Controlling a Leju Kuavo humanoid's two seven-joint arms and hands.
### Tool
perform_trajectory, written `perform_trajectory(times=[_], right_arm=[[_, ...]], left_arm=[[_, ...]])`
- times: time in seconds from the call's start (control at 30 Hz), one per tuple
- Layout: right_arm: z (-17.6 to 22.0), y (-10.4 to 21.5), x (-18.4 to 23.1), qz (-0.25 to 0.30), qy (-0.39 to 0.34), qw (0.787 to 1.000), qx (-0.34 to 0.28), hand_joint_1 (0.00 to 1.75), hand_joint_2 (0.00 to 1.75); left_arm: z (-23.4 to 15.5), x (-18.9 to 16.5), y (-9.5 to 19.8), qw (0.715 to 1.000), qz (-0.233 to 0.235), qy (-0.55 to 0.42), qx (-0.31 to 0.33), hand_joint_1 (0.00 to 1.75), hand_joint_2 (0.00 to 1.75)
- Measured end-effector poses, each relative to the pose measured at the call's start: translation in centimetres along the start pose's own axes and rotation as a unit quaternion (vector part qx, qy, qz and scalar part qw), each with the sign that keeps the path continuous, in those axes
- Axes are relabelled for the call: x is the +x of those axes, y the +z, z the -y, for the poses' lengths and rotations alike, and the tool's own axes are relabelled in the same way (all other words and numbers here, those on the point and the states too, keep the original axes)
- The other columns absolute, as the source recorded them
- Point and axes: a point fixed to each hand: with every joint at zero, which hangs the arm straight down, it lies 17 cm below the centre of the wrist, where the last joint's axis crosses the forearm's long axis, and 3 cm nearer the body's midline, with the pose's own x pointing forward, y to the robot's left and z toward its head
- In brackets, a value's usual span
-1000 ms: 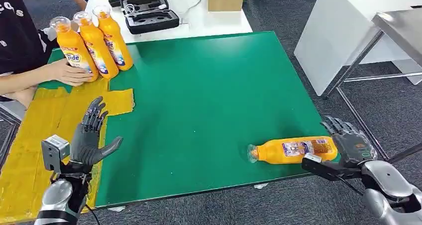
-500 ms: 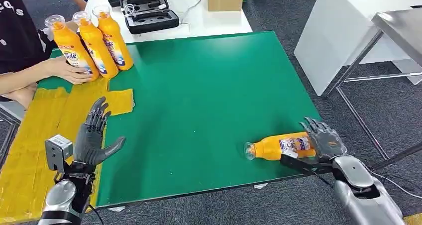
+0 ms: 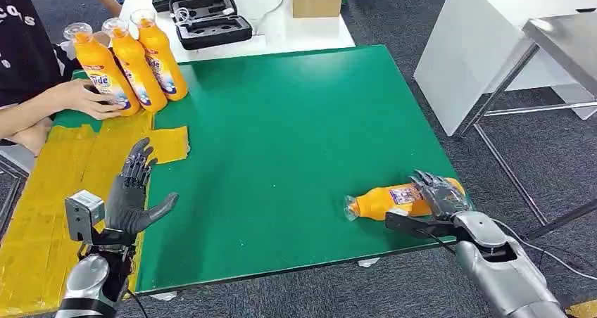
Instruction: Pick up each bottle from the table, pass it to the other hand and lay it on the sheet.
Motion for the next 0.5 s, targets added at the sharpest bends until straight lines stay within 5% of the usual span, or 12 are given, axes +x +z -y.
perform_trajectory(times=[0.03,0.07,0.1,0.13,0.5], right_arm=[[0.0,-0.1,0.0,0.0,0.001,1.0,0.001,0.0,1.75],[-0.1,-0.1,0.0,0.0,0.001,1.0,0.002,0.3,1.75],[-0.2,-0.2,0.1,0.001,-0.001,1.0,0.007,1.36,1.75],[-0.4,-0.2,0.0,0.001,-0.001,1.0,0.015,1.66,1.75],[0.0,-0.6,0.3,0.005,-0.002,1.0,-0.011,1.75,1.75]], left_arm=[[0.0,0.0,0.0,1.0,0.0,0.0,0.0,0.0,1.75],[0.0,-0.1,0.0,1.0,-0.001,0.0,0.0,0.0,1.75],[0.0,-0.2,0.0,1.0,-0.002,0.0,0.001,0.0,1.75],[0.0,-0.2,0.1,1.0,-0.003,0.001,0.001,0.0,1.75],[-0.2,-0.6,0.2,1.0,-0.008,0.004,0.004,0.0,1.75]])
